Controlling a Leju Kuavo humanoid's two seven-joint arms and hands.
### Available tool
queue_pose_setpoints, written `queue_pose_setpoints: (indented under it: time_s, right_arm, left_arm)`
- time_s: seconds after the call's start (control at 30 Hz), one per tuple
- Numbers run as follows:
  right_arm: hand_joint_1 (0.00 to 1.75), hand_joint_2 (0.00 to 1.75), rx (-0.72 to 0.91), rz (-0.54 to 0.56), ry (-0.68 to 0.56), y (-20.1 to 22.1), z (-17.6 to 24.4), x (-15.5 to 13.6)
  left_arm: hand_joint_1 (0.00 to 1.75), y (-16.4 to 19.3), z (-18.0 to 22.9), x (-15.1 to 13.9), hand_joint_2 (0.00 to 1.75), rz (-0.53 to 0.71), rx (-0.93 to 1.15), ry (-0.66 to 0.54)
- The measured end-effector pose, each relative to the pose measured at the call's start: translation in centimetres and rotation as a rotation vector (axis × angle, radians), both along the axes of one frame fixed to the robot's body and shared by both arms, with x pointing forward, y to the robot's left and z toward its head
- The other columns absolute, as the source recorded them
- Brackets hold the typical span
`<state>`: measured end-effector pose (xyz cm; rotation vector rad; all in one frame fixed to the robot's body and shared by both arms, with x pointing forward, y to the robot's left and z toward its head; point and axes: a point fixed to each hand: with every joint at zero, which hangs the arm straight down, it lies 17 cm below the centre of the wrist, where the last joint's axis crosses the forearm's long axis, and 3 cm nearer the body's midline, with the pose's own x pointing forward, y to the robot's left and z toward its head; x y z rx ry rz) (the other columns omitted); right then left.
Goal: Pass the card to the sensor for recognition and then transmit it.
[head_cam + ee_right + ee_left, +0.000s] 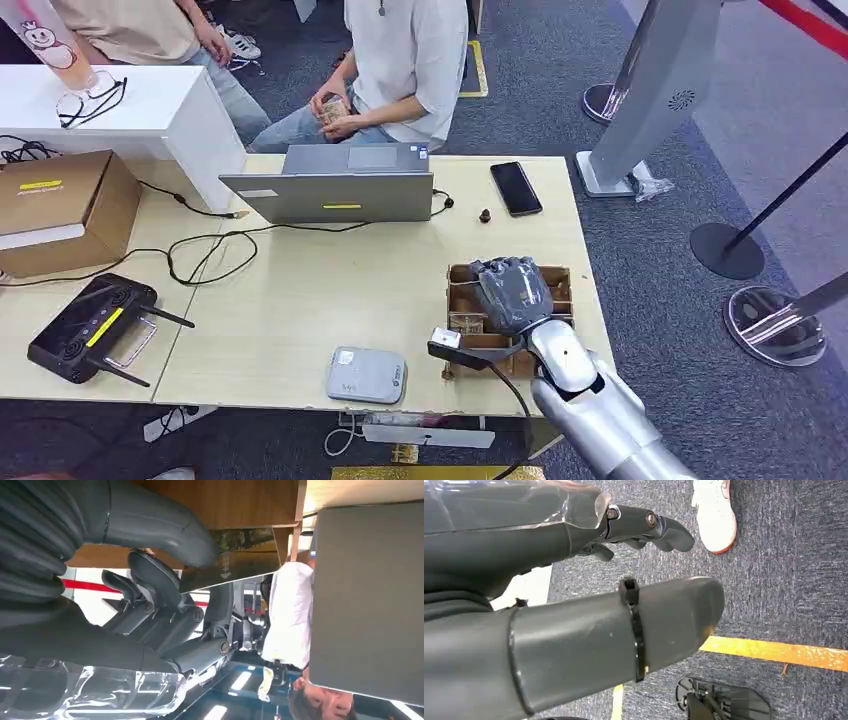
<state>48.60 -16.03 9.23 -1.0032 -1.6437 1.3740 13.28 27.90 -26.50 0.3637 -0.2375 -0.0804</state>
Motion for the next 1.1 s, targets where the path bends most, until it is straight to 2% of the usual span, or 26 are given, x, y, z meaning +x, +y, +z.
queue_pose_setpoints:
  time_s: [1.1]
  right_arm:
    - [1.75,1.75,0.013,0.009,-0.027,0.6,1.1,0.3]
  left_arm:
    - [0.00,0.1,0.0,0.0,0.00,0.005,0.004,0.000]
